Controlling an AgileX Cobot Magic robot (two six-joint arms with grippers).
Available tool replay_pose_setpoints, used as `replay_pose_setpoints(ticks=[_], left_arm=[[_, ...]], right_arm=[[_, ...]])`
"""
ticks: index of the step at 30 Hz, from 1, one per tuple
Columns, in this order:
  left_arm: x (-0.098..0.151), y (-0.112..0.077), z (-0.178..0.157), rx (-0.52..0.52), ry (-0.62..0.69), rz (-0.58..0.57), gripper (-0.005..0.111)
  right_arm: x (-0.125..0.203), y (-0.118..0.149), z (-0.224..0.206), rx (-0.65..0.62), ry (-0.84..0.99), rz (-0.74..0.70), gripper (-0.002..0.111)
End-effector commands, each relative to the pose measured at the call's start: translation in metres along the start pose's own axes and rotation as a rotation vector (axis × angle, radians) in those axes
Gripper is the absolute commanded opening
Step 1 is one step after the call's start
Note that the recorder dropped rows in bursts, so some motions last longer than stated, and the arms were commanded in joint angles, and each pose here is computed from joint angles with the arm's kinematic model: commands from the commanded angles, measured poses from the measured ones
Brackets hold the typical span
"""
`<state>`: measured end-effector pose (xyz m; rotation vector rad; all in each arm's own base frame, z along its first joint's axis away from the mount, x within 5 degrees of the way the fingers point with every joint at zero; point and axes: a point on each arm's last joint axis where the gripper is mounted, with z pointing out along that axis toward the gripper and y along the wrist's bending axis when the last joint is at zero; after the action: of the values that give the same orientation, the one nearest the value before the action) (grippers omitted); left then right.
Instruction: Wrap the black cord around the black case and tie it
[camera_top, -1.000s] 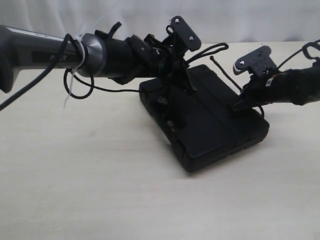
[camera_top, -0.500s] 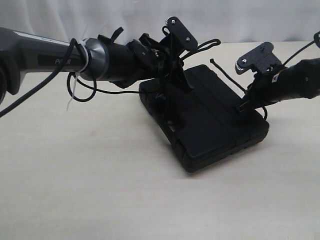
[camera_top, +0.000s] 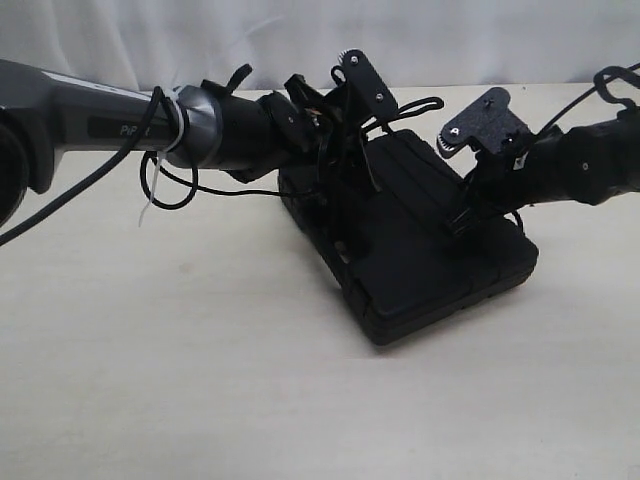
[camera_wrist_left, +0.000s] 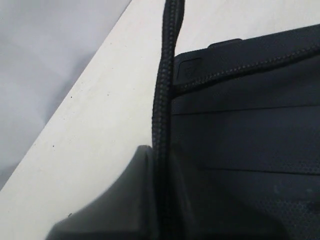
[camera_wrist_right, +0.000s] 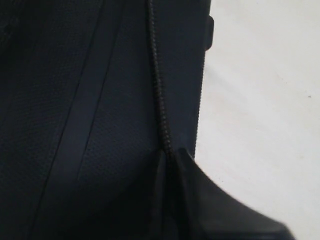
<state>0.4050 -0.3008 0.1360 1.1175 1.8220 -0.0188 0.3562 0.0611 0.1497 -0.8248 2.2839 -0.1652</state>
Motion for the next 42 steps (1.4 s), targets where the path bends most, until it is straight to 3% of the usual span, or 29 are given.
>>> replay_pose_setpoints(ticks=[1,42], left_arm=[[0.002,-0.002,0.001,0.007,0.005,0.004,0.0],[0.008,-0.003,0.006,-0.011,0.016,0.008,0.0]], right_arm=[[-0.001,0.001,-0.002,0.0,-0.008,-0.018,0.004],[-0.004,-0.011,-0.032,0.021,0.006,0.009,0.004]])
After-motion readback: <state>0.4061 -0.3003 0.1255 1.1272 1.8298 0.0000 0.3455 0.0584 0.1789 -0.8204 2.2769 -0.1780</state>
